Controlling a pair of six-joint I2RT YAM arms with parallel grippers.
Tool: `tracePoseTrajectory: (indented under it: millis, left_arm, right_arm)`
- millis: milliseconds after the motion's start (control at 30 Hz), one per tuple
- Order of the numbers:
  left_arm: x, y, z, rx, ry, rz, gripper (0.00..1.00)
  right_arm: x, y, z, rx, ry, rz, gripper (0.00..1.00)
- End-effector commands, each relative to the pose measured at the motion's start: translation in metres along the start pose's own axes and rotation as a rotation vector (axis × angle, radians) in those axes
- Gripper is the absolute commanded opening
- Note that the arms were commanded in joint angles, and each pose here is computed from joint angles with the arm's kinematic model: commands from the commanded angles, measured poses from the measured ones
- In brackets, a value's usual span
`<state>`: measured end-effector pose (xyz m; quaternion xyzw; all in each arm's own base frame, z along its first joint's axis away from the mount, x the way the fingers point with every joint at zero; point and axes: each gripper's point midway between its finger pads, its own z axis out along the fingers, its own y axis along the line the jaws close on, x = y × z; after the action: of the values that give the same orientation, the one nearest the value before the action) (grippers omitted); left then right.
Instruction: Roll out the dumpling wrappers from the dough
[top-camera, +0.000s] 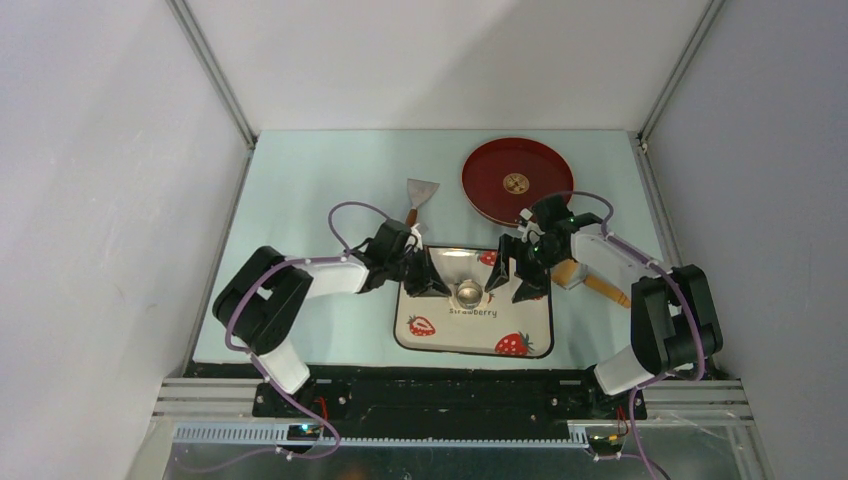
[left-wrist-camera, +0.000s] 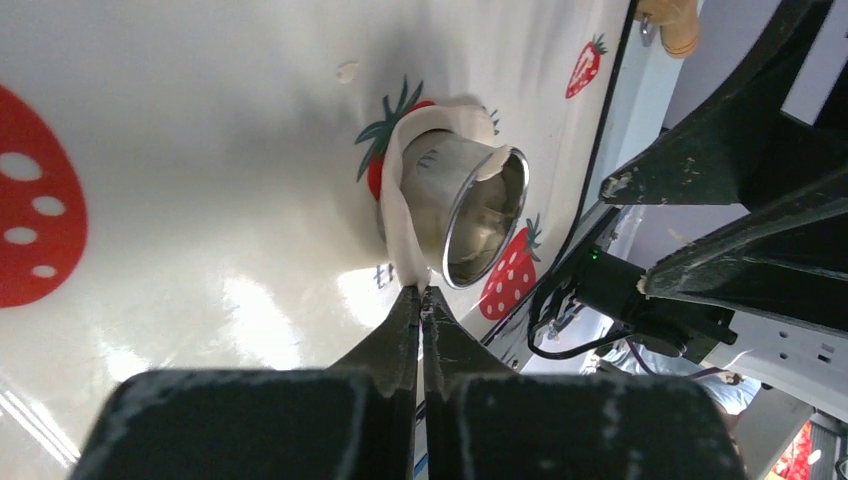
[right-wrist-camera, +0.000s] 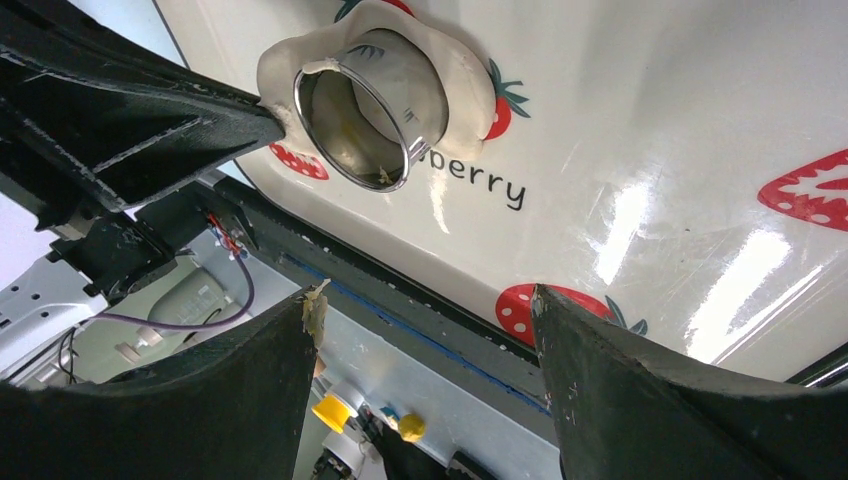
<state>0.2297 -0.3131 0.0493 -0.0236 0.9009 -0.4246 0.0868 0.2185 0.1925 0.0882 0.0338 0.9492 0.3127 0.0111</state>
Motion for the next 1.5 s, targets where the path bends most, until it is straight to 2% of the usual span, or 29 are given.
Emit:
tracePoseTrajectory:
  millis: [0,33,100,167,233,300,400,533,633,900,1033,1267,1400,1467]
  left_arm:
    - [-0.008,-0.038,-0.010,0.099,-0.020,0.068,0.02]
    - [-0.007,-0.035,-0.009,0.092,-0.017,0.065,0.02]
    - [-0.004,-0.025,-0.006,0.068,-0.016,0.052,0.10]
    - [0.000,-0.011,-0.003,0.031,-0.014,0.031,0.29]
    - [0.001,0.000,0.001,-0.003,-0.018,0.013,0.40]
    - [0.002,0.010,0.005,-0.035,-0.022,-0.005,0.44]
    - [0.003,0.019,0.008,-0.059,-0.019,-0.013,0.46]
    - [0.003,0.024,0.012,-0.072,-0.014,-0.013,0.43]
    - [0.001,0.024,0.013,-0.076,-0.018,-0.013,0.32]
    - [-0.002,0.025,0.020,-0.070,-0.010,-0.018,0.32]
    - [-0.002,0.026,0.024,-0.069,-0.001,-0.015,0.29]
    - [-0.003,0.027,0.024,-0.068,-0.002,-0.008,0.10]
    - [-0.004,0.020,0.020,-0.052,-0.010,0.002,0.01]
    - [-0.005,0.014,0.017,-0.036,-0.016,0.012,0.00]
  right_arm:
    - [0.000,-0.001,0.004,0.004,0.002,-0.018,0.80]
    - [0.001,-0.001,0.005,0.005,0.004,-0.020,0.80]
    - [0.001,-0.001,0.005,0.005,0.004,-0.020,0.80]
    - [0.001,-0.001,0.004,0.005,0.004,-0.022,0.80]
    - [0.001,-0.001,0.004,0.006,0.004,-0.023,0.80]
    - [0.001,-0.001,0.003,0.005,0.002,-0.024,0.80]
    - [0.001,-0.001,0.003,0.006,0.001,-0.024,0.80]
    - [0.002,-0.001,0.002,0.005,0.000,-0.025,0.80]
    - [0.002,-0.001,0.002,0.006,0.000,-0.025,0.80]
    - [0.003,-0.002,0.002,0.010,0.004,-0.029,0.80]
    - [0.003,-0.006,0.002,0.030,0.004,-0.026,0.80]
    - [0.008,-0.020,0.007,0.047,0.005,0.001,0.80]
    - [0.010,-0.033,0.013,0.076,0.014,0.027,0.81]
    - [0.009,-0.039,0.016,0.090,0.018,0.043,0.81]
